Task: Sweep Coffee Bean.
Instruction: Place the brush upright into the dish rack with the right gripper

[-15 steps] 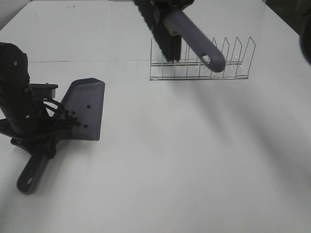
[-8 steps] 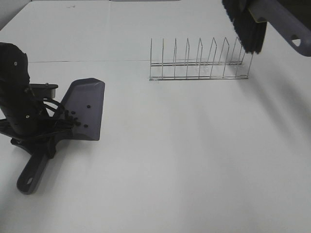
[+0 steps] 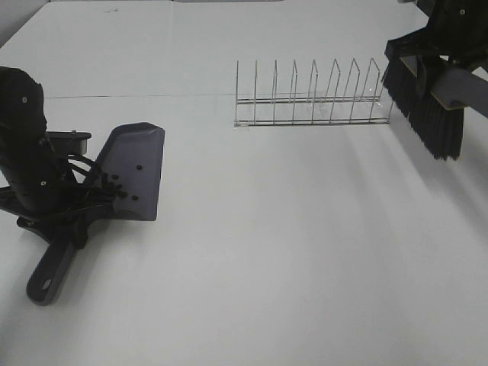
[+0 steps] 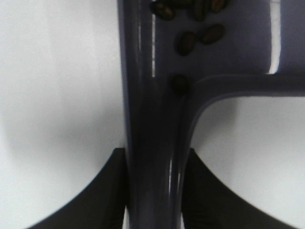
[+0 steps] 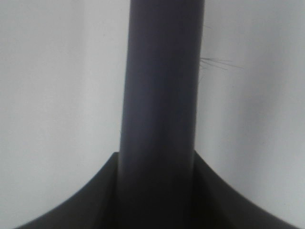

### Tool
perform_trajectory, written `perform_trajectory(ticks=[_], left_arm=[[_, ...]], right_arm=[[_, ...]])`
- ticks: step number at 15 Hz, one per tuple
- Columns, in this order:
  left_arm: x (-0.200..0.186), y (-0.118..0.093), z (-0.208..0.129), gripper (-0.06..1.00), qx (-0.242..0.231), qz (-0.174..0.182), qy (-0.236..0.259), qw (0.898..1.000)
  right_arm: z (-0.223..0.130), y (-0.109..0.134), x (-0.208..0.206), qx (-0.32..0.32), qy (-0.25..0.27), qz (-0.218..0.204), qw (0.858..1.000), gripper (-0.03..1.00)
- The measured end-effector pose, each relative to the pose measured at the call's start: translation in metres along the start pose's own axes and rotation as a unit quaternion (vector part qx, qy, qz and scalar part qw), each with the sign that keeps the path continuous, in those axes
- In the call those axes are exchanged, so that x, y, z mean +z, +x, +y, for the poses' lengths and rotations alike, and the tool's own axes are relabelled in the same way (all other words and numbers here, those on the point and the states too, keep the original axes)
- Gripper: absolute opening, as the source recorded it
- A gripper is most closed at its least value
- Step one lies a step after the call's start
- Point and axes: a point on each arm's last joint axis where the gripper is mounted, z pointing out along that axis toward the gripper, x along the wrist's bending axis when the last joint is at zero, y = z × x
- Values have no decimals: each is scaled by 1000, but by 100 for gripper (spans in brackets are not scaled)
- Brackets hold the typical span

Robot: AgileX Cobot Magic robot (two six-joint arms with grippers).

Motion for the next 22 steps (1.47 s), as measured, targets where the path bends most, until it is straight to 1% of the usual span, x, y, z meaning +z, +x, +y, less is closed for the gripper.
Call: perform_trajectory(ticks=[1, 2, 5, 9, 11, 12, 14, 15, 16, 17, 21, 22], left_arm=[[0, 0, 0, 26, 0, 0, 0, 1000], [0, 0, 0, 26, 0, 0, 0, 1000], [0, 0, 0, 26, 0, 0, 0, 1000], [0, 0, 0, 26, 0, 0, 0, 1000], [0, 0, 0, 26, 0, 0, 0, 1000], [0, 0, 0, 26, 0, 0, 0, 1000], [0, 0, 0, 26, 0, 0, 0, 1000], [0, 0, 0, 26, 0, 0, 0, 1000], [0, 0, 0, 26, 0, 0, 0, 1000], [0, 0, 0, 26, 0, 0, 0, 1000], [0, 0, 0, 26, 0, 0, 1, 1000], [0, 0, 0, 26, 0, 0, 1, 1000]], right_arm=[[-5, 1, 8, 2, 13, 1, 1000, 26], [-6, 2, 13, 4, 15, 1, 1000, 26], [-2, 2, 18, 7, -7, 0, 1000, 26], [7, 2, 51, 1, 10, -12, 1000, 26], [19, 2, 57, 1, -2, -16, 1000, 26], [19, 2, 57, 1, -2, -16, 1000, 26], [36, 1, 58, 4, -28, -17, 999, 26], [43, -1, 62, 7, -33, -17, 999, 26], [49, -3, 67, 12, -38, -14, 999, 26], [58, -8, 79, 29, -40, 4, 999, 26], [65, -11, 92, 43, -47, 17, 998, 26], [66, -12, 93, 42, -55, 12, 998, 33]])
